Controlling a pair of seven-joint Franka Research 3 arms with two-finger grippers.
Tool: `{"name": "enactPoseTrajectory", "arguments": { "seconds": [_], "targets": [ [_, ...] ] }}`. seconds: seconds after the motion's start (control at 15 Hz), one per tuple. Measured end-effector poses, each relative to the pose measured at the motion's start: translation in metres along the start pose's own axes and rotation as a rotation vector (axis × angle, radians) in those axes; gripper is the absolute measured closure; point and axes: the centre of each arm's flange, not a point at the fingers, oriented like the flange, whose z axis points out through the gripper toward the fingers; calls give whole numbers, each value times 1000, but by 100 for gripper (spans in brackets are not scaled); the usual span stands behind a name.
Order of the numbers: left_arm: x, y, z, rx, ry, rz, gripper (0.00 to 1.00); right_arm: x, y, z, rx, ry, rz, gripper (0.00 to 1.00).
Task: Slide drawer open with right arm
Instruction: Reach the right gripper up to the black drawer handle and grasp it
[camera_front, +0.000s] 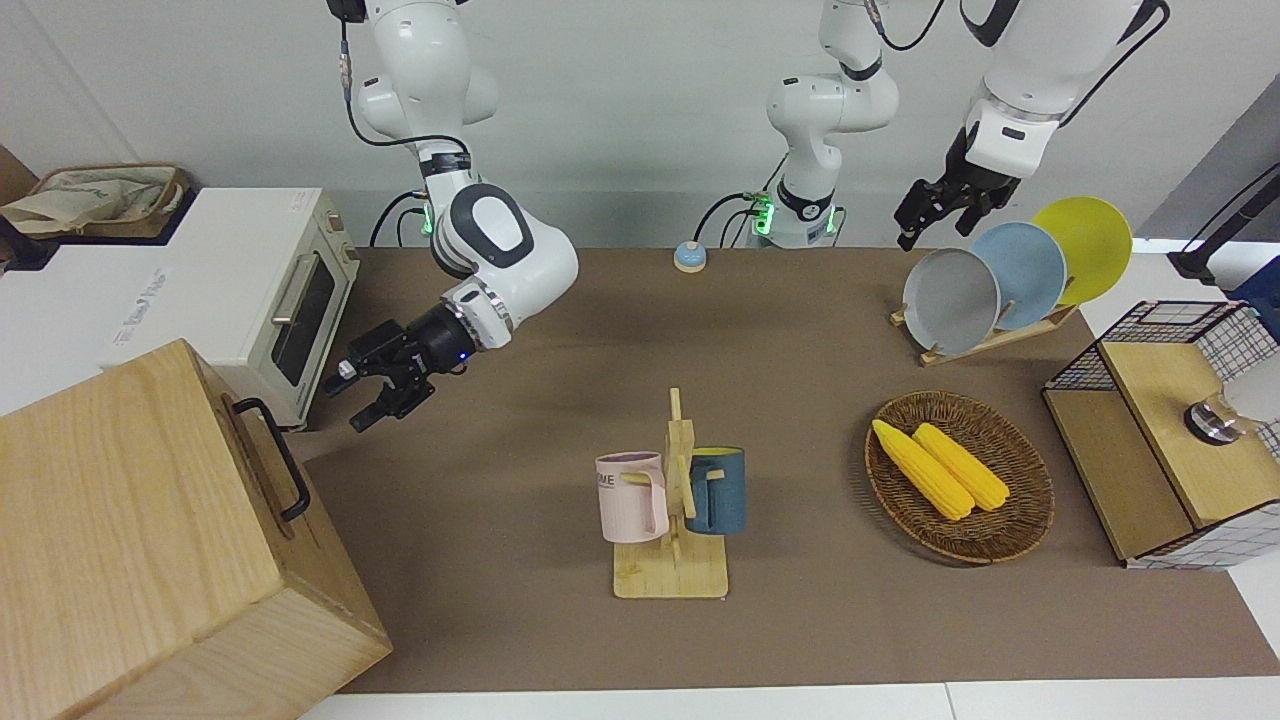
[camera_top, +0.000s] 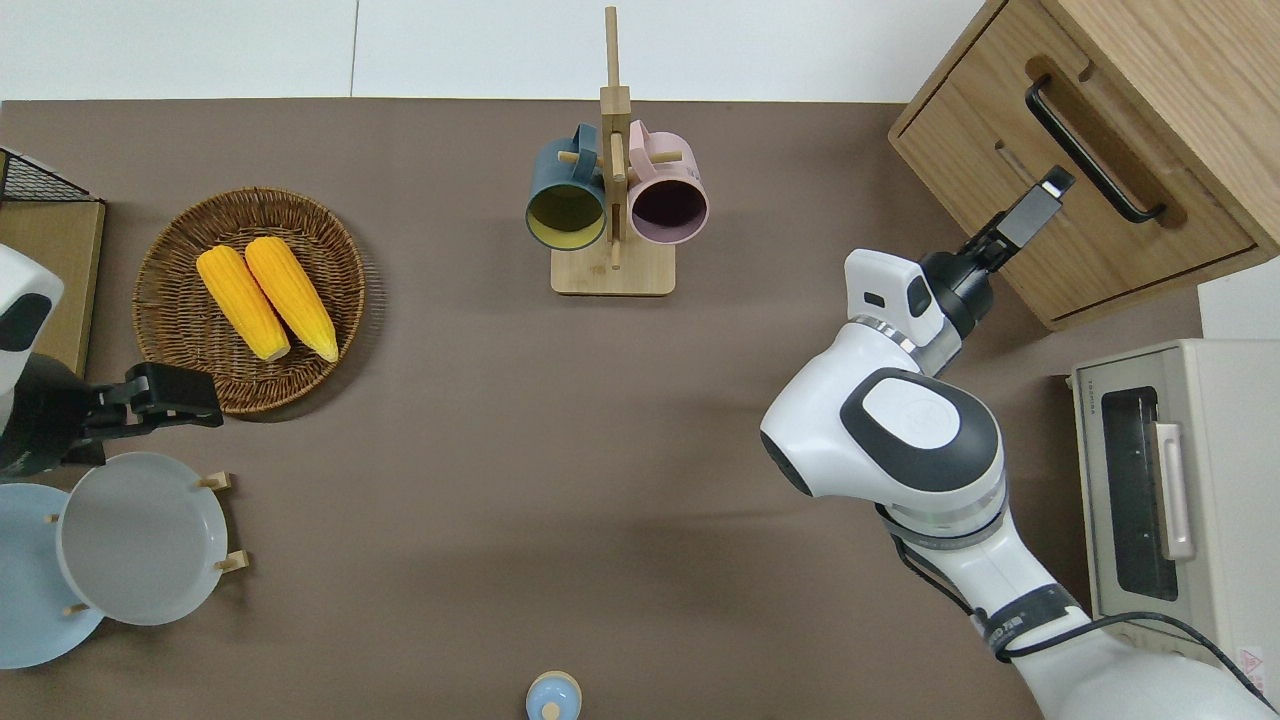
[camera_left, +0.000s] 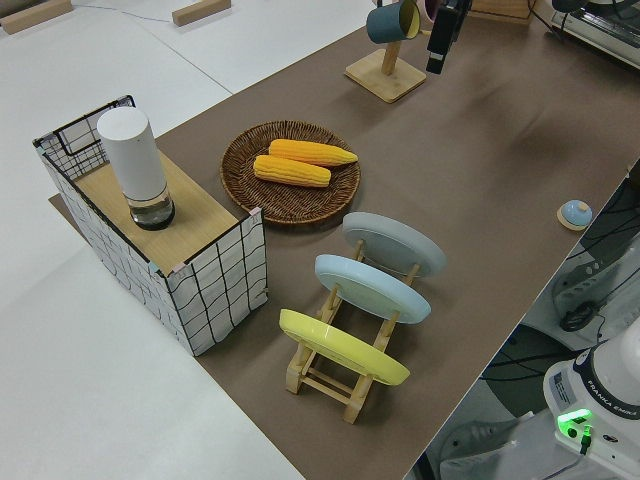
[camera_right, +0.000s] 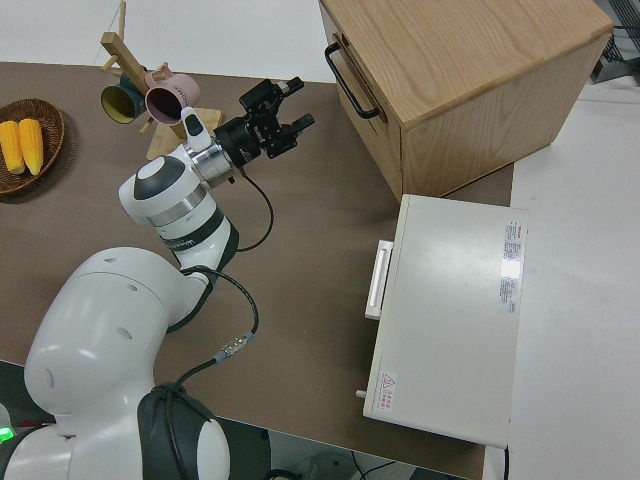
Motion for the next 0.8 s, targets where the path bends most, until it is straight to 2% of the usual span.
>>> {"name": "enactPoseTrajectory", "arguments": {
  "seconds": [0.33, 0.6, 0.8],
  "targets": [
    [0, 0, 0, 0, 0, 0, 0, -4, -5, 18, 4, 39, -9, 3],
    [0, 0, 0, 0, 0, 0, 0, -18, -2, 59, -47, 80, -20, 4],
    [0, 0, 0, 0, 0, 0, 0, -23, -3, 73, -51, 72, -17, 10]
  ]
}}
